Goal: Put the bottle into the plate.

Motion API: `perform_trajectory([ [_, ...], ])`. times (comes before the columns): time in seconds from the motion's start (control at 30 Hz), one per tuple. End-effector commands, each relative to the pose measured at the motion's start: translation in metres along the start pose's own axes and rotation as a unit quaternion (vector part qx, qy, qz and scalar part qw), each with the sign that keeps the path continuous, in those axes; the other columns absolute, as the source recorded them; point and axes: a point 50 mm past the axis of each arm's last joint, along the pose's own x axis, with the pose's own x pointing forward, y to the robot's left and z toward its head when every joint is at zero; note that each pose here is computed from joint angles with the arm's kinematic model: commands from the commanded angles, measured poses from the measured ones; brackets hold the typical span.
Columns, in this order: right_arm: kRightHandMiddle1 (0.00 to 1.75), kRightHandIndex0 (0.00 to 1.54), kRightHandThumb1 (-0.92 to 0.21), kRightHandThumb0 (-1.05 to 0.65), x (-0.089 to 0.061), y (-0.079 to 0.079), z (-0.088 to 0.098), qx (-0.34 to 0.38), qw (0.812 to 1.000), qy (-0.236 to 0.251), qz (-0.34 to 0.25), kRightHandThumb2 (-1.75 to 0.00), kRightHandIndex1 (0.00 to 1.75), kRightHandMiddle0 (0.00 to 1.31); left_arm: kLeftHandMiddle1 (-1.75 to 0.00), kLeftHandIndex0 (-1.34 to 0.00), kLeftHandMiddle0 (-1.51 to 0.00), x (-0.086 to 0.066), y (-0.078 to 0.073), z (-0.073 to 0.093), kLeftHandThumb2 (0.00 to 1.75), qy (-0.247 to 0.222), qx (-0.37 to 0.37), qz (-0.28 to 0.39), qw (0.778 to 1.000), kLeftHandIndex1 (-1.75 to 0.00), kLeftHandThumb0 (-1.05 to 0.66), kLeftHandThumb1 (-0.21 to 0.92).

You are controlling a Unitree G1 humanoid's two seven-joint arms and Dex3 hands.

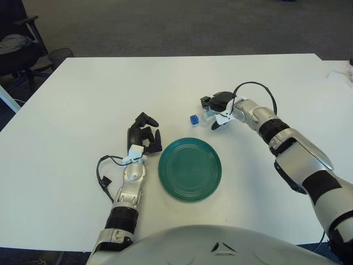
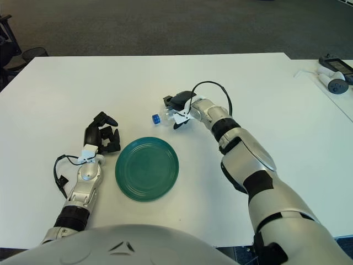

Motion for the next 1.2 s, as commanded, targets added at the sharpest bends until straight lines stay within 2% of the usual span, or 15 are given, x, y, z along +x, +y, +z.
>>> perform_trajectory([
  [0.0,1.75,0.95,-0.31,-0.49,-0.009,0.035,0.008,0.053,0.998,-0.012,-0.015,-1.29,1.74,0.62,-1.75,-0.74,-1.26,-0.011,0.003,-0.020,1.52,0.056,0.016,-0.001,0.998,-1.75,-0.54,0.15],
  [0.17,1.75,1.07,-0.23,-0.50,-0.016,0.041,0.010,0.090,0.991,-0.015,-0.098,-1.42,1.75,0.68,-1.75,-0.74,-1.26,-0.012,0.003,-0.020,1.51,0.053,0.006,-0.004,0.999,-1.75,-0.53,0.16],
  [0.33,1.75,1.13,-0.19,-0.52,-0.018,0.042,0.010,0.112,0.984,-0.014,-0.137,-1.47,1.75,0.71,-1.75,-0.73,-1.25,-0.011,0.004,-0.021,1.50,0.052,0.002,-0.006,0.999,-1.75,-0.53,0.17],
  [1.0,1.75,1.23,-0.19,-0.52,-0.020,0.040,0.011,0.153,0.968,-0.006,-0.201,-1.47,1.75,0.71,-1.75,-0.73,-1.25,-0.010,0.003,-0.022,1.50,0.052,0.004,-0.005,0.999,-1.75,-0.53,0.16],
  [1.07,1.75,1.23,-0.19,-0.51,-0.020,0.038,0.010,0.159,0.965,-0.005,-0.208,-1.47,1.75,0.71,-1.75,-0.73,-1.25,-0.010,0.003,-0.022,1.50,0.051,0.006,-0.005,0.999,-1.75,-0.53,0.17],
  [1.13,1.75,1.23,-0.19,-0.51,-0.019,0.029,0.009,0.161,0.961,-0.009,-0.224,-1.46,1.75,0.70,-1.75,-0.73,-1.25,-0.010,0.003,-0.022,1.50,0.051,0.007,-0.006,0.999,-1.75,-0.53,0.17],
  [1.17,1.75,1.23,-0.19,-0.51,-0.019,0.018,0.007,0.159,0.958,-0.016,-0.239,-1.46,1.75,0.70,-1.75,-0.73,-1.25,-0.009,0.004,-0.023,1.50,0.051,0.007,-0.007,0.999,-1.75,-0.53,0.17],
])
